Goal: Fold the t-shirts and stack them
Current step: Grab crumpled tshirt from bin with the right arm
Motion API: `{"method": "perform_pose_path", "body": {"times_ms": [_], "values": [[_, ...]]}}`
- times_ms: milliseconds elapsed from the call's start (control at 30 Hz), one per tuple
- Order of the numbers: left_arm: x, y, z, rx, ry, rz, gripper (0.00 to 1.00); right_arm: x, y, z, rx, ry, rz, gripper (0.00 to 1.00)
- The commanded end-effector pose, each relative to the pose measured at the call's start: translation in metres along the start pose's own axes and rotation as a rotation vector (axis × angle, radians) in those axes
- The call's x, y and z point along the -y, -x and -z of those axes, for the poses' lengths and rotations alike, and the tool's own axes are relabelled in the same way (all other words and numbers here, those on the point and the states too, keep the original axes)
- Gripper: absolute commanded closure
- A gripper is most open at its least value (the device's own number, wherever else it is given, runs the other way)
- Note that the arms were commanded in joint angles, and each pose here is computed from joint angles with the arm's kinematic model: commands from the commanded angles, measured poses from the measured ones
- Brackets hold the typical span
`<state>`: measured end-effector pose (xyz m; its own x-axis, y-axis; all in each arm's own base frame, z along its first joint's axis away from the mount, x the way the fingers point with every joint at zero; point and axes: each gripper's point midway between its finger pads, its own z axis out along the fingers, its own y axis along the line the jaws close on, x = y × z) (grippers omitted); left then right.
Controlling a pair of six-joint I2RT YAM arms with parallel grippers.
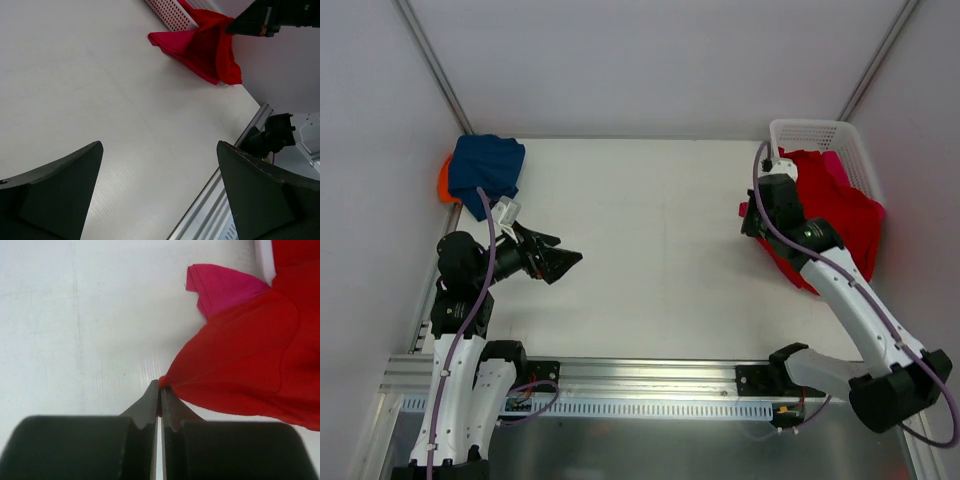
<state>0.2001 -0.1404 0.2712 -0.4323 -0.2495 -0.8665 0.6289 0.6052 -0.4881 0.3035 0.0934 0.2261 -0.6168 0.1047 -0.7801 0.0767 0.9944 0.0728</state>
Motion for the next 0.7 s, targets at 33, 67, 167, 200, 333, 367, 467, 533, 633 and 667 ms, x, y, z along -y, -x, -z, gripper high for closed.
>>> {"method": "perform_pose_path", "body": {"times_ms": [33, 67, 167, 200, 333, 367, 467, 533, 633, 667], "values": [[0.006, 0.01, 0.001, 0.022, -0.013, -0.046, 0.01, 0.029, 0.0, 0.03, 0.162, -0.038, -0.078, 1.0], [0.006, 0.01, 0.001, 0.023, -0.013, -0.047, 0.01, 0.04, -0.002, 0.034, 0.177, -0.081, -0.086, 1.0], [0.008, 0.01, 0.001, 0.024, -0.018, -0.049, 0.01, 0.068, -0.006, 0.046, 0.215, -0.191, -0.085, 0.99], [0.008, 0.01, 0.002, 0.023, -0.02, -0.049, 0.01, 0.078, -0.008, 0.048, 0.213, -0.241, -0.075, 0.99], [0.009, 0.011, 0.002, 0.027, -0.021, -0.054, 0.01, 0.105, -0.005, 0.058, 0.242, -0.398, -0.09, 0.99], [0.009, 0.011, 0.002, 0.029, -0.019, -0.055, 0.01, 0.11, -0.001, 0.06, 0.255, -0.426, -0.103, 1.0], [0.008, 0.011, 0.002, 0.032, -0.015, -0.058, 0.01, 0.114, 0.013, 0.057, 0.273, -0.474, -0.175, 1.0], [0.008, 0.01, 0.002, 0.03, -0.012, -0.054, 0.01, 0.081, 0.053, 0.057, 0.316, -0.335, -0.229, 1.0], [0.006, 0.011, 0.002, 0.03, -0.008, -0.052, 0.01, -0.028, 0.133, 0.057, 0.316, 0.056, -0.124, 1.0], [0.007, 0.01, 0.002, 0.028, -0.01, -0.052, 0.01, -0.062, 0.151, 0.061, 0.307, 0.183, -0.061, 1.0]]}}
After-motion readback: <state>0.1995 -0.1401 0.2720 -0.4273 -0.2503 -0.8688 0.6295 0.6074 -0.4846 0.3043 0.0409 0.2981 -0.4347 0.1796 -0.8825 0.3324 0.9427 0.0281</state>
